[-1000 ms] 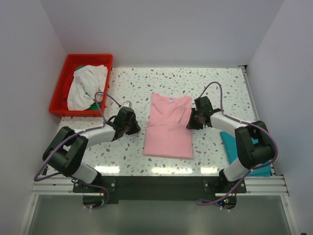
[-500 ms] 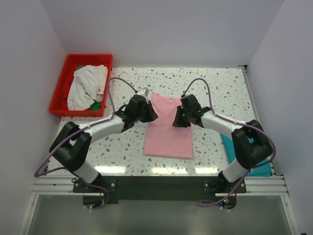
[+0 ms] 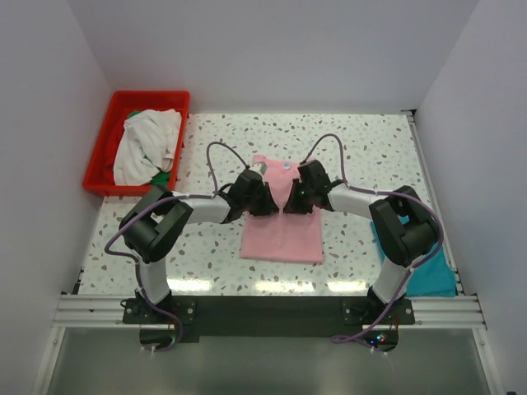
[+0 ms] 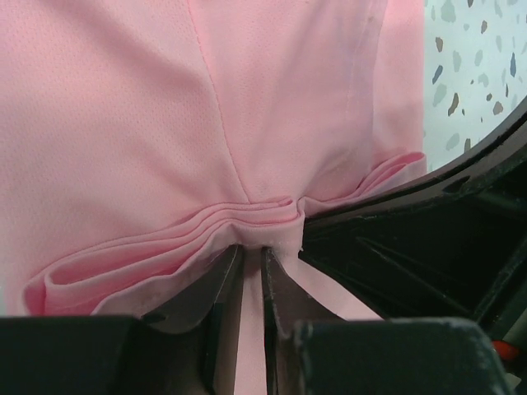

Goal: Fold and stack the t-shirts
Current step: Fold the tshirt

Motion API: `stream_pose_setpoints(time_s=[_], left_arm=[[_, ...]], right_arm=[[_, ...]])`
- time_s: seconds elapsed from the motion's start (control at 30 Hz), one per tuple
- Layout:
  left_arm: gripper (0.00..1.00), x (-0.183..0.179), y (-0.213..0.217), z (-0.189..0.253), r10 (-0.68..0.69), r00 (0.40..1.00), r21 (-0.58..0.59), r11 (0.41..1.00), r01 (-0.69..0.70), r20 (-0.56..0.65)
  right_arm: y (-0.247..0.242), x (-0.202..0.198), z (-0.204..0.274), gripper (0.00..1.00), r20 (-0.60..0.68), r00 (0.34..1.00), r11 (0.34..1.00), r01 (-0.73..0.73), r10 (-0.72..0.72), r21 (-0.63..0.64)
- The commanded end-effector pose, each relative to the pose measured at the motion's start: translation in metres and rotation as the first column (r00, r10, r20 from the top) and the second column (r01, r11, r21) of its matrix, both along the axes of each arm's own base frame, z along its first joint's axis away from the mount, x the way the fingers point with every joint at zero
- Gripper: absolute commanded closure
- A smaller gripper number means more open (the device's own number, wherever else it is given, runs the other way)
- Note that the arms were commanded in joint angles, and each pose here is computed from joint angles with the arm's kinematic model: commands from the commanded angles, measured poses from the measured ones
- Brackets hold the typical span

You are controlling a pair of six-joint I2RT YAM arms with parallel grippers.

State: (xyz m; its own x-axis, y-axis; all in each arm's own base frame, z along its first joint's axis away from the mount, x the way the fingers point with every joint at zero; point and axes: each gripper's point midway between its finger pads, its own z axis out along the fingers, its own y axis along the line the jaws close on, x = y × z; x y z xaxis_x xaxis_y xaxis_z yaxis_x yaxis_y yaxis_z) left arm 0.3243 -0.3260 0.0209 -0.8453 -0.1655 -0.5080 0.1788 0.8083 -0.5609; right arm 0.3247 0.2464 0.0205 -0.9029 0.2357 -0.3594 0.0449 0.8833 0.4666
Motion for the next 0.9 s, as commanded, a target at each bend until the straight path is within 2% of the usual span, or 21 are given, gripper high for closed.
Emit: stream_pose_setpoints(time_s=[0.0, 0.13, 0.33, 0.53, 0.87], left_arm=[[0.80, -0.002, 0.016, -0.017, 0.077, 0.997, 0.079, 0.994, -0.075, -0.023], [0.80, -0.014, 0.042, -0.028, 0.139, 0.989, 0.141, 0.981, -0.132, -0.043], [0.80, -0.023, 0.060, -0.035, 0.164, 0.985, 0.168, 0.974, -0.152, -0.056], [0.81, -0.026, 0.062, -0.036, 0.163, 0.985, 0.165, 0.975, -0.151, -0.064], [0.81, -0.022, 0.069, -0.022, 0.166, 0.985, 0.141, 0.977, -0.158, -0.048]], right_arm=[[-0.018, -0.007, -0.022, 0.85, -0.025, 0.998, 0.996, 0.047, -0.049, -0.078], [-0.030, -0.015, -0.026, 0.85, -0.036, 0.998, 0.994, 0.057, -0.060, -0.097], [-0.052, -0.017, -0.017, 0.85, -0.046, 0.995, 0.995, 0.090, -0.091, -0.037], [-0.076, -0.018, -0.009, 0.84, -0.065, 0.992, 0.994, 0.110, -0.109, 0.019], [-0.113, -0.025, -0.008, 0.84, -0.083, 0.986, 0.990, 0.144, -0.143, 0.008]])
